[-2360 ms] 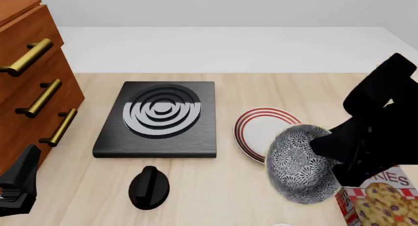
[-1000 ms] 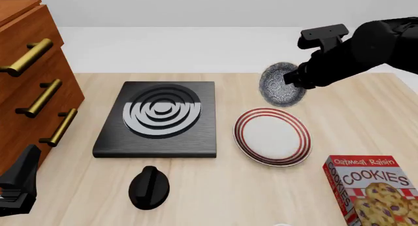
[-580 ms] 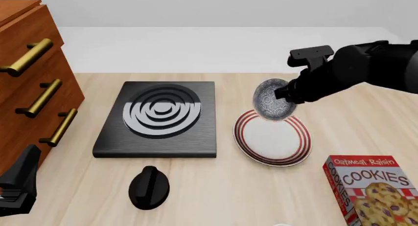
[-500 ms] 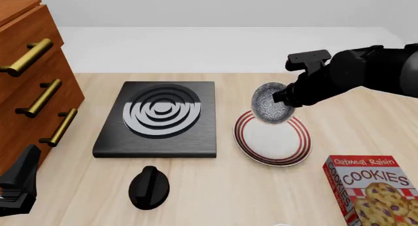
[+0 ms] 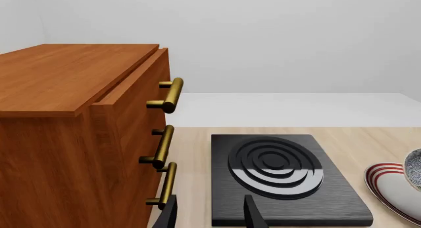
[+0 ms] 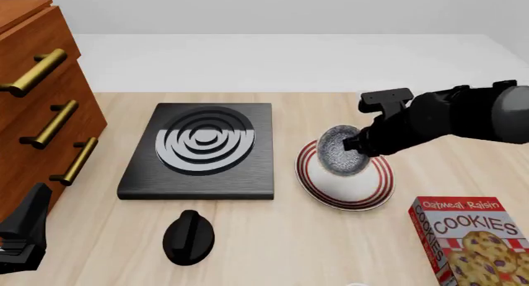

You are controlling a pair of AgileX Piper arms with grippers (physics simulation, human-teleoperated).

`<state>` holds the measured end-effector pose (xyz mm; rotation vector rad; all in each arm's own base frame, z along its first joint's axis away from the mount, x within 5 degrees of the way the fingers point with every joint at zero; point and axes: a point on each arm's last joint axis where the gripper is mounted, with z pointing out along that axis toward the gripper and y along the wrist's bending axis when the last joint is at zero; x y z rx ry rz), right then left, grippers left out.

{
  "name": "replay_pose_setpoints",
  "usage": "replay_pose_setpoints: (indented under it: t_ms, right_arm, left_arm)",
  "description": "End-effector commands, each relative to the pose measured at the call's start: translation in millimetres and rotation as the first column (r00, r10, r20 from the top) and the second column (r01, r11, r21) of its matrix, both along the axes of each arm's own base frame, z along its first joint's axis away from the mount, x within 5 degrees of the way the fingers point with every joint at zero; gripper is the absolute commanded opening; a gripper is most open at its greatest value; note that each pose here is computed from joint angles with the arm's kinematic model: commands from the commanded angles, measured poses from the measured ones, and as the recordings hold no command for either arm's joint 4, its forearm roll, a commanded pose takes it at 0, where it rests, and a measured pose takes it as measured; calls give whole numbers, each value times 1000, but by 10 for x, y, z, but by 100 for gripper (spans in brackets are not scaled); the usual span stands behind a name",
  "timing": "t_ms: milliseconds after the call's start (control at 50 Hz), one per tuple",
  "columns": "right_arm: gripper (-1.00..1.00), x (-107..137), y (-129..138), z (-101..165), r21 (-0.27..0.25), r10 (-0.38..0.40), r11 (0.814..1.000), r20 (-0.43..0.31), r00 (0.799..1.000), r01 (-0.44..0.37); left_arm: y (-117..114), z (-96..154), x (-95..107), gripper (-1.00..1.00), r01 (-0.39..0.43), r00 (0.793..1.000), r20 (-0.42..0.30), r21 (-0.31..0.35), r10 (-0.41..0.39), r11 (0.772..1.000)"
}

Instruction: Pick the akita bowl on the ramekin and place it on the plate.

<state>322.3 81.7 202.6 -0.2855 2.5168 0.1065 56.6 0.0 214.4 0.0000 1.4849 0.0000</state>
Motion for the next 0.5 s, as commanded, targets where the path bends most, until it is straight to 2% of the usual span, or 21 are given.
replay_pose_setpoints:
  t_ms: [20, 260, 500]
  right_arm:
    - [-100, -49, 21, -154, 12, -9, 1000, -13, 1000, 9]
    - [-100, -73, 13, -328, 13, -19, 1000, -30, 999, 19]
    - [-100, -18, -69, -353, 5, -35, 999, -30, 999, 35]
  left_arm:
    - [0, 0, 0, 100, 0, 1000, 0, 0, 0, 1000]
    - [0, 0, 0, 100, 0, 1000, 0, 0, 0, 1000]
    - [0, 0, 0, 100, 0, 1000, 0, 0, 0, 1000]
